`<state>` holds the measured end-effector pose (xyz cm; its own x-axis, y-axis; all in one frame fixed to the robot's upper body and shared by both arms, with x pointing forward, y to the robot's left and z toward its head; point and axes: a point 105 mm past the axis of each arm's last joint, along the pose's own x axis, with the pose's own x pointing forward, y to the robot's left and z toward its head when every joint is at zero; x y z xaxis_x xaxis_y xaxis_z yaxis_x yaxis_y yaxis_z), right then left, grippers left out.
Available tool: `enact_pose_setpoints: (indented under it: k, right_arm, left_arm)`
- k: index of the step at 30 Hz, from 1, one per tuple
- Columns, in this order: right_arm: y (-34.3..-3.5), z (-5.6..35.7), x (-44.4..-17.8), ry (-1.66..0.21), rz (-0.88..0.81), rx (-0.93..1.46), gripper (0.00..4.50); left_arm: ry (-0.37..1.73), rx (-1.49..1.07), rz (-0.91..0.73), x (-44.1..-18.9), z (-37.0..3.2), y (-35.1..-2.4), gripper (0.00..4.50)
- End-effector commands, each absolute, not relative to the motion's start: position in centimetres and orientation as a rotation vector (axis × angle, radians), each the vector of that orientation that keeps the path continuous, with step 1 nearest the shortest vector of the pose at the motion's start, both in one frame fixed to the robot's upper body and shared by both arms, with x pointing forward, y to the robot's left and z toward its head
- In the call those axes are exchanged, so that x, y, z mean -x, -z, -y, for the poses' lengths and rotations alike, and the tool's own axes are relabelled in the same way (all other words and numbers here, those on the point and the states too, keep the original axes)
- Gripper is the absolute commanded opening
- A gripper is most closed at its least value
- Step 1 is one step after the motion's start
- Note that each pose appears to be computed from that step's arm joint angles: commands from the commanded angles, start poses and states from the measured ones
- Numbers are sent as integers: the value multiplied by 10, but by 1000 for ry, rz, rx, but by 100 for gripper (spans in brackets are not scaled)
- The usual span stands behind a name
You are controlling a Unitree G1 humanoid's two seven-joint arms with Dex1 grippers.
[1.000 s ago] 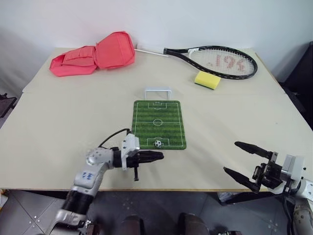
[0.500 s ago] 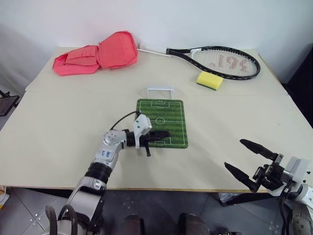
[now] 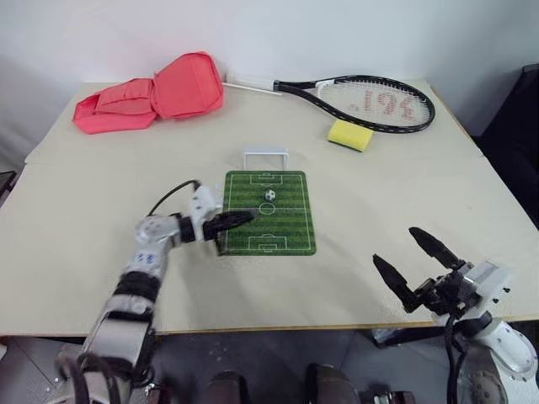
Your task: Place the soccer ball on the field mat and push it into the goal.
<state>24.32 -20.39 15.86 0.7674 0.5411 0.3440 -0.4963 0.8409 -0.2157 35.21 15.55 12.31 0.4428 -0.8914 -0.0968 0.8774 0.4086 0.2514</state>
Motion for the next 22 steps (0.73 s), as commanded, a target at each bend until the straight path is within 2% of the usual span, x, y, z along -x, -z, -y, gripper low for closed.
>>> enact_pose_setpoints:
  k: [1,4,8,11,15,22]
  right_arm:
    - [-163,208,-245,-545,439,134,450]
    - [-163,208,-249,-561,447,138,450]
    - [-167,213,-256,-574,467,157,450]
    - [-171,217,-259,-572,482,164,450]
    - [-172,219,-263,-584,484,164,450]
    - [-171,220,-273,-617,488,172,450]
  left_arm:
    - [1106,-291,103,-330,-177,-139,1]
    - [1054,-284,92,-310,-199,-137,1]
    - [868,-267,118,-290,-233,-146,1]
    - [678,-265,127,-285,-261,-156,1]
    - [545,-234,132,-279,-288,-162,1]
    - [450,-262,164,-280,-295,-167,1]
